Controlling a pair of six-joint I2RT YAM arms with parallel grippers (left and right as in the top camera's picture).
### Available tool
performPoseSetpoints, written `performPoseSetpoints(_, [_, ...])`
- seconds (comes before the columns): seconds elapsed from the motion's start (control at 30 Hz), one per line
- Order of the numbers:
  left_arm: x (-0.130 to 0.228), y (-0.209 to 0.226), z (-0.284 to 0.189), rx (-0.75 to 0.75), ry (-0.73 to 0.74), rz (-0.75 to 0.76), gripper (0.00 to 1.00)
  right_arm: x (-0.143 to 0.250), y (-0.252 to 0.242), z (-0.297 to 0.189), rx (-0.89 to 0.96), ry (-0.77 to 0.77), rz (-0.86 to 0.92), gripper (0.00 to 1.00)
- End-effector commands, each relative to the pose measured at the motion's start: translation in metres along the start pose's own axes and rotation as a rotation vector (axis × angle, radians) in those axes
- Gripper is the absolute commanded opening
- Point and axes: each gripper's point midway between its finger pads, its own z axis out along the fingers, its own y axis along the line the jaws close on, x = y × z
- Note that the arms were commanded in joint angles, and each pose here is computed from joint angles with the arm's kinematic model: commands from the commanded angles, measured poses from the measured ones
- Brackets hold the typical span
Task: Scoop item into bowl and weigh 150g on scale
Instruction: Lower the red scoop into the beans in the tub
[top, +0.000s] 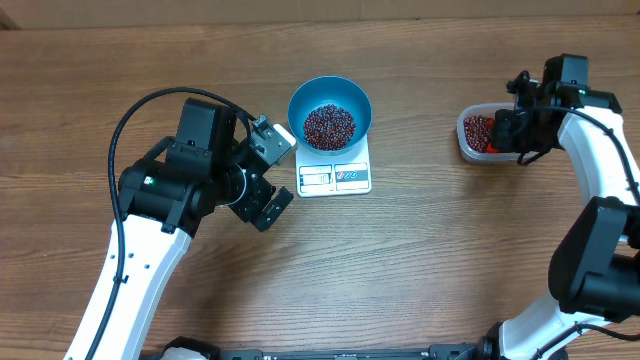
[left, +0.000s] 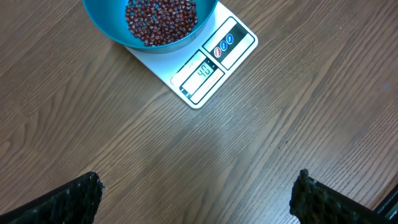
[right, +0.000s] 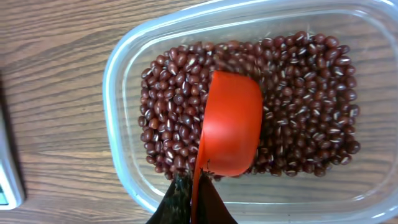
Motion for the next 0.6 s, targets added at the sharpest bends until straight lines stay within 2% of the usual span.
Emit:
performPoseSetpoints(0.0, [0.001,0.000,0.002,0.008,0.003,0.007,1.00,0.002,0.006,0.002,-0.067,0.004,0.038,0.04])
performPoseSetpoints(0.37, [0.001,0.000,0.002,0.007,0.003,0.007,1.00,0.010,0.004,0.010,-0.246,0.024,0.139,0.04])
performPoseSetpoints(0.57, [0.001,0.000,0.002,0.007,0.003,0.007,1.00,0.014,-0.006,0.019,-0.269,0.050,0.230,0.04])
